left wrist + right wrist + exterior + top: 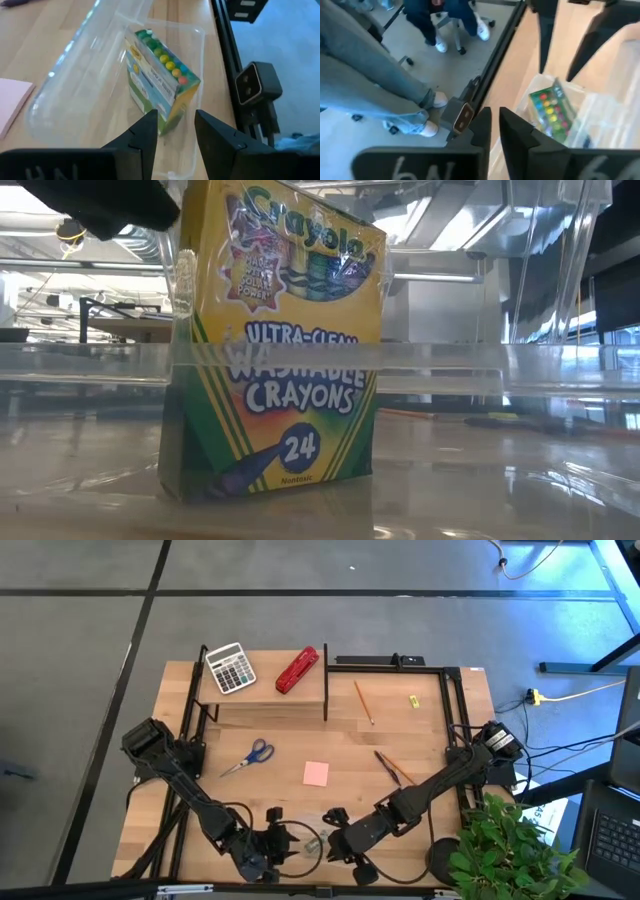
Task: Pack school essentials
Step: Put the crayon box into the transparent supply box
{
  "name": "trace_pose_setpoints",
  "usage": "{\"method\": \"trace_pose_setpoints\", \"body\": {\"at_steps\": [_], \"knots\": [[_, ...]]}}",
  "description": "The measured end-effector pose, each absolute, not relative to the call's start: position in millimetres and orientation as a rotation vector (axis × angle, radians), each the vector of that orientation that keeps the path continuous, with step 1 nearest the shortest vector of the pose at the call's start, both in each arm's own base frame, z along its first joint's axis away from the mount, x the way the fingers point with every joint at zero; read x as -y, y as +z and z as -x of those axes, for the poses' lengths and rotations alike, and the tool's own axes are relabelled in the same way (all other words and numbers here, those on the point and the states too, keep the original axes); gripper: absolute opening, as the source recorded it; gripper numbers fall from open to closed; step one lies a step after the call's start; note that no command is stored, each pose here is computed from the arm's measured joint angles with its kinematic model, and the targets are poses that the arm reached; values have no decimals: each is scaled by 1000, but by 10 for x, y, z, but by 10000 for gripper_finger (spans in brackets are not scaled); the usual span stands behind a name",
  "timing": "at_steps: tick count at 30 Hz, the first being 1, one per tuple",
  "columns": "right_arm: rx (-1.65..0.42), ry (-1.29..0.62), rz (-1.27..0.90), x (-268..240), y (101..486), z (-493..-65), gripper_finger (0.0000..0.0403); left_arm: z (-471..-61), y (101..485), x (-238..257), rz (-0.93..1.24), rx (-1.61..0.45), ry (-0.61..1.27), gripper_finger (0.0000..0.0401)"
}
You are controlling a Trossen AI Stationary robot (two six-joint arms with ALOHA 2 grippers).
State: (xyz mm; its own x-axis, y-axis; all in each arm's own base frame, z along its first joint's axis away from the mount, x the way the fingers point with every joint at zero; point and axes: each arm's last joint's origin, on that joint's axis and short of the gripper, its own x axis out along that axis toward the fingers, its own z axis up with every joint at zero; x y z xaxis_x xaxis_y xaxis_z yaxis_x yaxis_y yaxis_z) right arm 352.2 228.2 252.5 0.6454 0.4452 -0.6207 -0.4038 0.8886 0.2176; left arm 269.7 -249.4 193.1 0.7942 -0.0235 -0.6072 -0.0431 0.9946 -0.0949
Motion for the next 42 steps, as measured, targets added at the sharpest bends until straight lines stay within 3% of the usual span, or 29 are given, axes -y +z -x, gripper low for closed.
{"method": "trace_pose_setpoints", "body": {"at_steps": [8, 42], "knots": [[-674, 449, -19, -2287, 2697, -3561, 99, -2609, 2145, 2345, 12, -669, 16, 124], [-632, 414, 307, -2111, 2656, -3666, 101, -2837, 2167, 2029, -84, -678, 80, 124]]}}
